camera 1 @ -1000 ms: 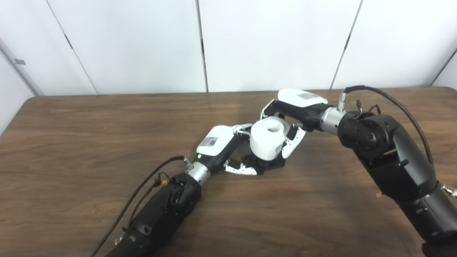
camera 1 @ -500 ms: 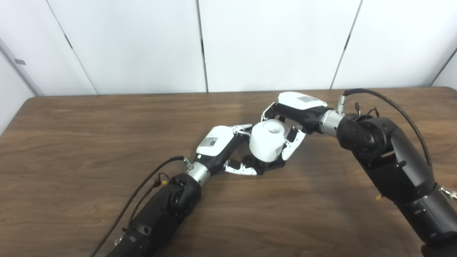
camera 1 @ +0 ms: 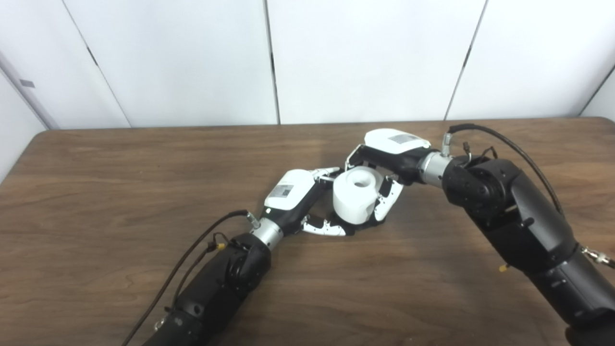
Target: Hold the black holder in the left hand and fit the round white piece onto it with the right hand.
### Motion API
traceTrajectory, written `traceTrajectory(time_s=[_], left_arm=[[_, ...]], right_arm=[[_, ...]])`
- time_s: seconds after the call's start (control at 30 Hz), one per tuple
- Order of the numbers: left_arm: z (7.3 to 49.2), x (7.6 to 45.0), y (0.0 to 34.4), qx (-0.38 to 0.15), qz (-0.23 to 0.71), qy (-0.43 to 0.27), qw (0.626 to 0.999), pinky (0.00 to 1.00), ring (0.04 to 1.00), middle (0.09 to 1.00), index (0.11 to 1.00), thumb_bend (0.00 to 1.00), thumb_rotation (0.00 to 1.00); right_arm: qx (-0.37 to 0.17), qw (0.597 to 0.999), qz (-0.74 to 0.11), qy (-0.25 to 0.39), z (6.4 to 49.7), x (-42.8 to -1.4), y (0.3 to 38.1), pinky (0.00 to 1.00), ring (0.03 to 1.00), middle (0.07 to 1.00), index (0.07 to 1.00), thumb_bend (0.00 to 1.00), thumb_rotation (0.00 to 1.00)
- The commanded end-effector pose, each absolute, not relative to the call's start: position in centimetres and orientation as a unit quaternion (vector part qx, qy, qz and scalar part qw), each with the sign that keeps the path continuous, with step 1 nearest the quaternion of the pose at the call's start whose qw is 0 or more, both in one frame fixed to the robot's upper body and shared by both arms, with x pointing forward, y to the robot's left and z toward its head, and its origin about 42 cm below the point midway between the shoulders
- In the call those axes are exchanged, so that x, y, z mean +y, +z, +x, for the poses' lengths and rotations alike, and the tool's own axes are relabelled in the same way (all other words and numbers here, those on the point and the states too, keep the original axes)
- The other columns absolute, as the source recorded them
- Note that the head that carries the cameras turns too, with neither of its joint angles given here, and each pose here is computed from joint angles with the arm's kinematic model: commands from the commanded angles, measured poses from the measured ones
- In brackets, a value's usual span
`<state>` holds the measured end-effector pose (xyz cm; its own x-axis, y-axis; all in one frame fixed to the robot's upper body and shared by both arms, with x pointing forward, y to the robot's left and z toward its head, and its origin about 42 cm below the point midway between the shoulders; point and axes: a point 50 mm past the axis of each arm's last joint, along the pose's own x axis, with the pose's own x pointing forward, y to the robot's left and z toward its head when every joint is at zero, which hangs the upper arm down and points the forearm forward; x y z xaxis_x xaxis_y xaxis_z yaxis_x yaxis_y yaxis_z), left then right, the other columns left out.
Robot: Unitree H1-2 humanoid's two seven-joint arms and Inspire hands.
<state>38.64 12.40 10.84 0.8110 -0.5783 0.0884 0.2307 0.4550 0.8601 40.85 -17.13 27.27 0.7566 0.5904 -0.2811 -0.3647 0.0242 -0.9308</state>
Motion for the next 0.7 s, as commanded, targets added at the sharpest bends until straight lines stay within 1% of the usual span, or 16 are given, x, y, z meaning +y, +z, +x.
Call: traceTrajectory(time_s=[0.0, 0.33, 0.53, 0.57, 0.6, 0.67], left_arm=[[37.3, 13.5, 7.6, -0.119, 0.489, -0.282, 0.817, 0.80, 0.856, 0.873, 0.477, 0.52, 0.07], [37.4, 13.5, 7.6, -0.117, 0.491, -0.281, 0.817, 0.79, 0.851, 0.871, 0.477, 0.52, 0.07], [37.4, 13.7, 7.5, -0.118, 0.490, -0.280, 0.817, 0.79, 0.849, 0.868, 0.477, 0.52, 0.07], [37.4, 13.7, 7.5, -0.116, 0.490, -0.280, 0.818, 0.80, 0.851, 0.870, 0.477, 0.52, 0.07], [37.4, 13.7, 7.5, -0.115, 0.490, -0.280, 0.818, 0.80, 0.851, 0.871, 0.477, 0.52, 0.07], [37.4, 13.8, 7.6, -0.115, 0.491, -0.279, 0.817, 0.80, 0.851, 0.872, 0.477, 0.52, 0.07]], right_arm=[[-0.117, 0.691, -0.624, 0.346, 40.9, -16.1, 28.4, 0.66, 0.768, 0.721, 0.480, 0.52, 0.14], [-0.124, 0.681, -0.633, 0.346, 41.0, -15.9, 28.9, 0.66, 0.764, 0.720, 0.480, 0.52, 0.14], [-0.111, 0.692, -0.626, 0.343, 41.0, -16.3, 28.8, 0.66, 0.766, 0.733, 0.491, 0.52, 0.15], [-0.110, 0.695, -0.623, 0.342, 40.9, -16.5, 28.9, 0.65, 0.765, 0.753, 0.624, 0.68, 0.20], [-0.110, 0.698, -0.620, 0.340, 40.9, -16.6, 29.1, 0.65, 0.768, 0.780, 0.740, 0.79, 0.23], [-0.114, 0.700, -0.621, 0.334, 40.9, -16.8, 29.4, 0.62, 0.748, 0.786, 0.849, 0.85, 0.25]])
